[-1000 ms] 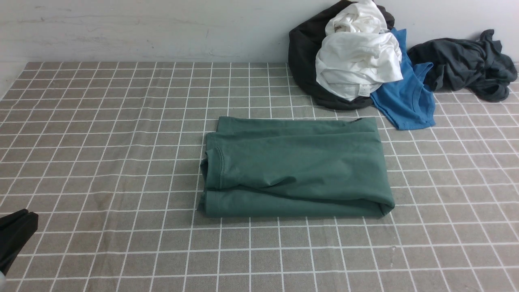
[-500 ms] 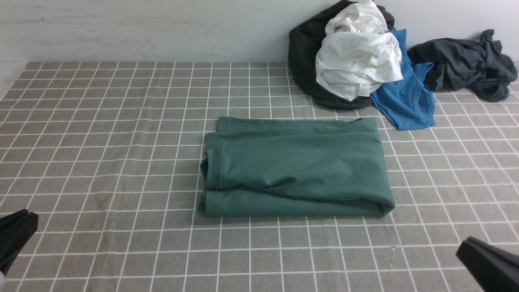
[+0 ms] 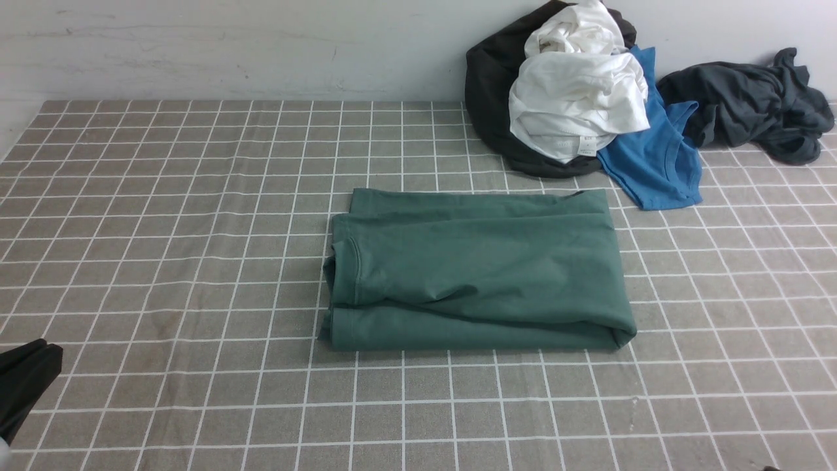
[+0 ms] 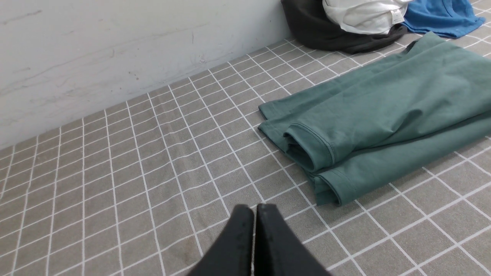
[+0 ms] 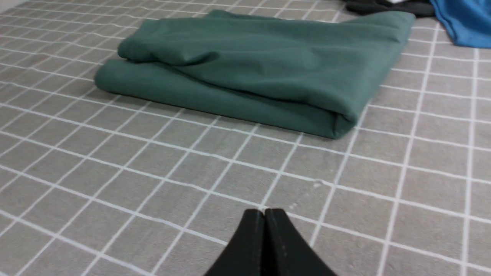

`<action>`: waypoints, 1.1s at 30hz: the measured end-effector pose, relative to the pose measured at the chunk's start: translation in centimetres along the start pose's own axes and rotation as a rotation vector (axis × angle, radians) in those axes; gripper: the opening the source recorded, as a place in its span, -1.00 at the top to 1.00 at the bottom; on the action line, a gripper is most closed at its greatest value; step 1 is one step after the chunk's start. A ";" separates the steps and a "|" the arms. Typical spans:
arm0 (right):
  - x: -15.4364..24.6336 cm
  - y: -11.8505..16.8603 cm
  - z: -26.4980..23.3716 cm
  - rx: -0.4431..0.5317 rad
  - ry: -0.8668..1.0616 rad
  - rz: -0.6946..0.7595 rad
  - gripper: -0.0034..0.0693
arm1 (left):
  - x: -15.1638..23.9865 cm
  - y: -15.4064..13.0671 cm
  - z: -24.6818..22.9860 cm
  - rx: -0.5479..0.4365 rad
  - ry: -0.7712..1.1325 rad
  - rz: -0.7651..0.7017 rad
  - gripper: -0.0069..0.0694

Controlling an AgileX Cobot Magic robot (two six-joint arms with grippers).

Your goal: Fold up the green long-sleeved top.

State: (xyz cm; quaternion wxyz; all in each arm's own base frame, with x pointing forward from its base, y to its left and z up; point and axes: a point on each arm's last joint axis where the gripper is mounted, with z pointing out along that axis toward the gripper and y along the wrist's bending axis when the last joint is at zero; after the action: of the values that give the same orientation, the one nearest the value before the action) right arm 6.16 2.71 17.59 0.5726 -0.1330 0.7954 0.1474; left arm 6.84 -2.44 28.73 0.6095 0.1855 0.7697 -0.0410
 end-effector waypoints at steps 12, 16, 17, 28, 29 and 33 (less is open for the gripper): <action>-0.3 -2.3 -1.8 0.397 -0.163 0.108 0.94 | 0.2 -0.1 0.0 0.011 0.018 0.000 0.84; -0.3 -2.4 -1.8 0.416 -0.163 0.112 0.94 | 0.2 -0.1 0.0 0.011 0.018 0.000 0.84; -0.3 -2.4 -1.8 0.416 -0.163 0.113 0.94 | 0.2 -0.1 0.0 0.011 0.018 0.000 0.84; -0.3 -2.4 -1.9 0.416 -0.160 0.113 0.94 | 0.2 -0.1 0.0 0.011 0.018 0.000 0.84; -0.3 -2.4 -1.9 0.416 -0.160 0.113 0.94 | 0.2 -0.1 0.0 0.011 0.018 0.000 0.84; -0.3 -2.4 -1.9 0.416 -0.160 0.113 0.94 | 0.2 -0.1 0.0 0.011 0.018 0.000 0.84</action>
State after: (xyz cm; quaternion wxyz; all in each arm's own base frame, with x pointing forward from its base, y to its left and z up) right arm 5.53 -0.17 18.22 0.6399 0.0450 0.7668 0.0221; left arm 6.77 -2.50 28.56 0.6017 0.1893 0.7747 -0.0437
